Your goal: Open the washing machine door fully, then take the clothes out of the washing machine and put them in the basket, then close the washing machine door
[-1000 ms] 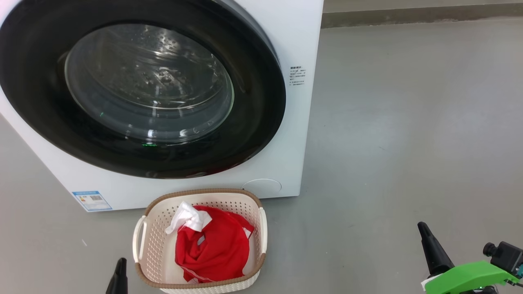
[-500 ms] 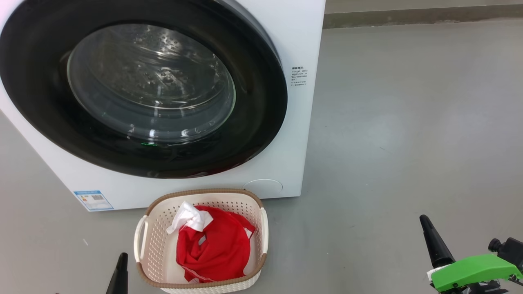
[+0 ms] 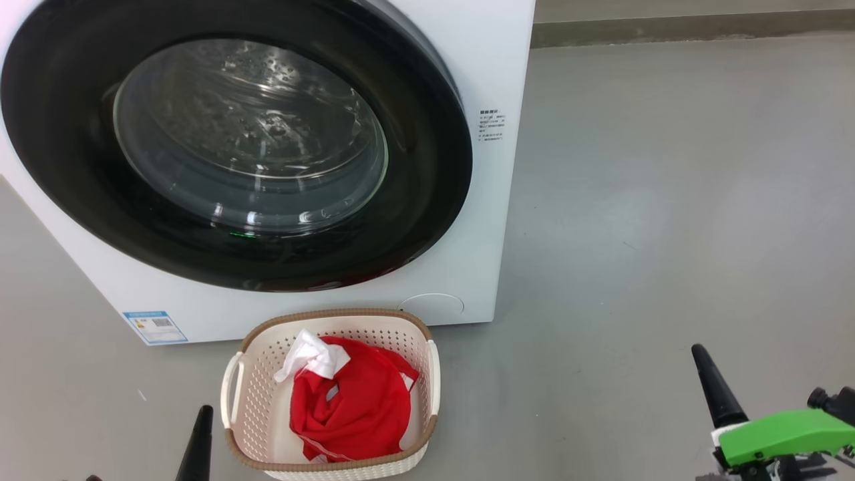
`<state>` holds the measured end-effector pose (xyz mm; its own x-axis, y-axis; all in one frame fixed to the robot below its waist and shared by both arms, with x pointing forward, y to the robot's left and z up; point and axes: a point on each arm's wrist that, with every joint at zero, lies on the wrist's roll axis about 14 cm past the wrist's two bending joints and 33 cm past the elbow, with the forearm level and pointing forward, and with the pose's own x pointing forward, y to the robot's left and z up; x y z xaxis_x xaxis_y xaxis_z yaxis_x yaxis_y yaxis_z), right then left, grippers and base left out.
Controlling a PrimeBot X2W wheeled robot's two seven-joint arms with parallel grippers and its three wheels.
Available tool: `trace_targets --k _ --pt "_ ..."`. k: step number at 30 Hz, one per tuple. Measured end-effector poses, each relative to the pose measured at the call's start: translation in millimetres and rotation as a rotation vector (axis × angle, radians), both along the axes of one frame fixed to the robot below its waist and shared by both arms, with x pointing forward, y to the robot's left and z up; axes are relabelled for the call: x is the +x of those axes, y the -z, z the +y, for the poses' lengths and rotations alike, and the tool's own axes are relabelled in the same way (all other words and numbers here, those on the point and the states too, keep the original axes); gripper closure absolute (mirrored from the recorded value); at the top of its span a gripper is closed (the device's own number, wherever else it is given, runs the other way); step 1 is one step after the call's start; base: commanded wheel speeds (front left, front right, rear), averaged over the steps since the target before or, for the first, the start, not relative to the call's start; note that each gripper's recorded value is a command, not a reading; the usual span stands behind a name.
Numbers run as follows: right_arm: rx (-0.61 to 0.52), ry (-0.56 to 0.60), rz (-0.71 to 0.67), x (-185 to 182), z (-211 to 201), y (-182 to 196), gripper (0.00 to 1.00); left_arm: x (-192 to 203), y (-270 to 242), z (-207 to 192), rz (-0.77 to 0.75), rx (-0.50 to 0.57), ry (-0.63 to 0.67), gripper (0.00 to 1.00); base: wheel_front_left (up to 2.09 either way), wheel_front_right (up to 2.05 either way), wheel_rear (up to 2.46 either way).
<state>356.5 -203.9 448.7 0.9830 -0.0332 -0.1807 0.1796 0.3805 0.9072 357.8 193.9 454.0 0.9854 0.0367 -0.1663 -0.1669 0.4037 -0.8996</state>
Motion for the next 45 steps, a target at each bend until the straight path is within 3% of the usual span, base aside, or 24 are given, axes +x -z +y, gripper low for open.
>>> trace_targets --k 39,45 --pt "0.366 0.040 -0.096 16 -1 -27 1.00 20 -29 -7 -0.093 -0.420 0.004 1.00 0.00 0.00 0.00" --pt "0.395 0.038 -0.118 20 -1 -34 1.00 20 -29 -7 -0.095 -0.435 0.005 1.00 0.00 0.00 0.00"
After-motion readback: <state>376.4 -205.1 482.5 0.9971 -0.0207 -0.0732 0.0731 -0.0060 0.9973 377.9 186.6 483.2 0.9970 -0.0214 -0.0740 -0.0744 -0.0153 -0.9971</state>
